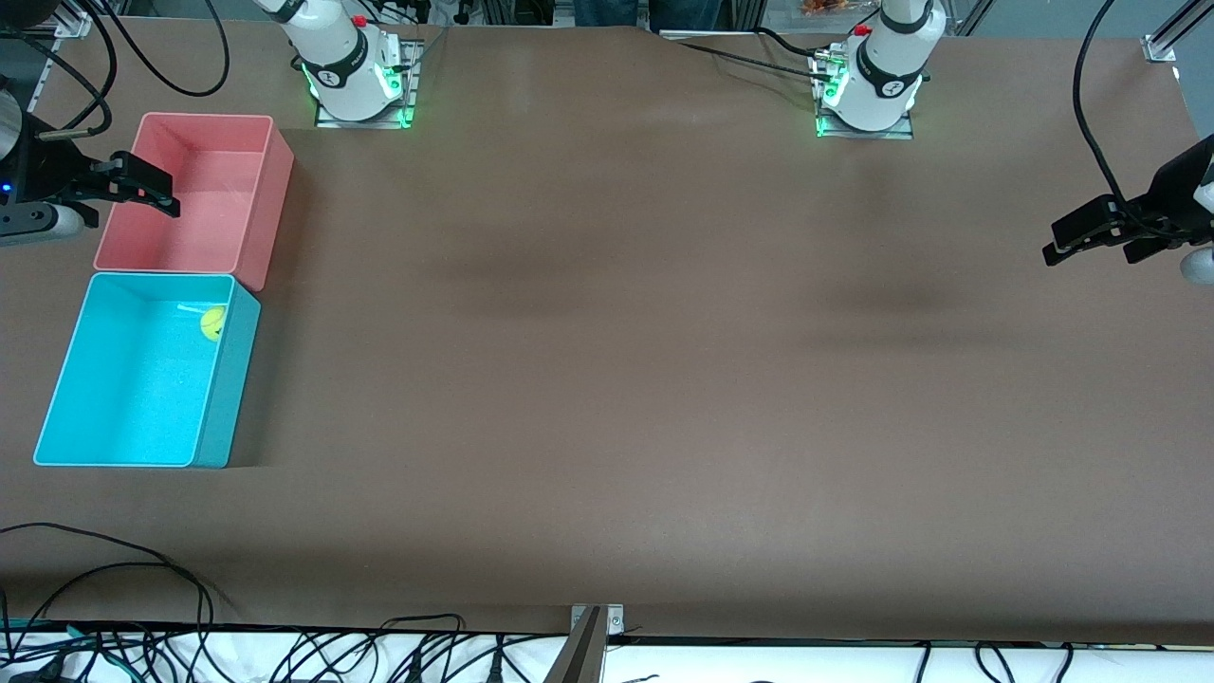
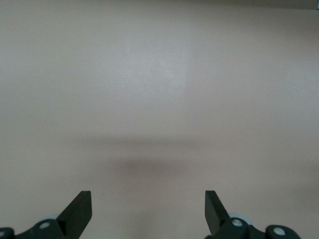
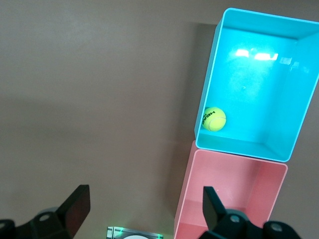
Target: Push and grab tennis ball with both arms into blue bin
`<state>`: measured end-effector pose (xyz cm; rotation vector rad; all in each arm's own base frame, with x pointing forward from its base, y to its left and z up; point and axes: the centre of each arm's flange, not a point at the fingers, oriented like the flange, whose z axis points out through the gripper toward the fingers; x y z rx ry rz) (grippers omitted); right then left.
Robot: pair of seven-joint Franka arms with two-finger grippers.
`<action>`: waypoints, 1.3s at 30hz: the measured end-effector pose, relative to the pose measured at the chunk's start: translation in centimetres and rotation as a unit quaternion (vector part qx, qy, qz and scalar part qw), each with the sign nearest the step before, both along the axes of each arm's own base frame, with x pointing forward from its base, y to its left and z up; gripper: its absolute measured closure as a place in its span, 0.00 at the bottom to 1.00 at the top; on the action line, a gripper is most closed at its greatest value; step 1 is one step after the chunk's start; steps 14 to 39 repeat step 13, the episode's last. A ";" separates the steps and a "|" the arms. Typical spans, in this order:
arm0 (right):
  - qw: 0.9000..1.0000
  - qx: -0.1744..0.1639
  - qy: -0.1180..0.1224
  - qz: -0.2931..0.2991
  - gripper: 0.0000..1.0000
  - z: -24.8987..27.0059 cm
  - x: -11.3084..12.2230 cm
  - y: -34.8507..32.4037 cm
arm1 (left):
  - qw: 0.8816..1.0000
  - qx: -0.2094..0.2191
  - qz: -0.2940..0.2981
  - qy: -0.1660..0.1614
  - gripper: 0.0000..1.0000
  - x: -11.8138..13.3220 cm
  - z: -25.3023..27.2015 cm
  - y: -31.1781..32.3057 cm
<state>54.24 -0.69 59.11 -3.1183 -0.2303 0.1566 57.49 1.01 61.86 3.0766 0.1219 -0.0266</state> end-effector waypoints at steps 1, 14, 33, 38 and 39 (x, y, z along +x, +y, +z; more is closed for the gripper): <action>1.000 0.000 0.000 0.000 0.00 0.0 0.0 0.0 | 1.000 0.000 0.000 0.000 0.00 0.0 0.0 0.0; 1.000 0.000 0.000 -0.001 0.00 0.0 0.0 -0.1 | 1.000 0.000 0.000 0.000 0.00 0.0 0.0 0.1; 1.000 0.000 0.000 -0.001 0.00 0.0 0.0 -0.1 | 1.000 0.000 0.000 0.000 0.00 0.0 0.0 0.1; 1.000 0.000 0.000 -0.001 0.00 0.0 0.0 -0.1 | 1.000 0.000 0.000 0.000 0.00 0.0 0.0 0.1; 1.000 0.000 0.000 -0.001 0.00 0.0 0.0 -0.1 | 1.000 0.000 0.000 0.000 0.00 0.0 0.0 0.1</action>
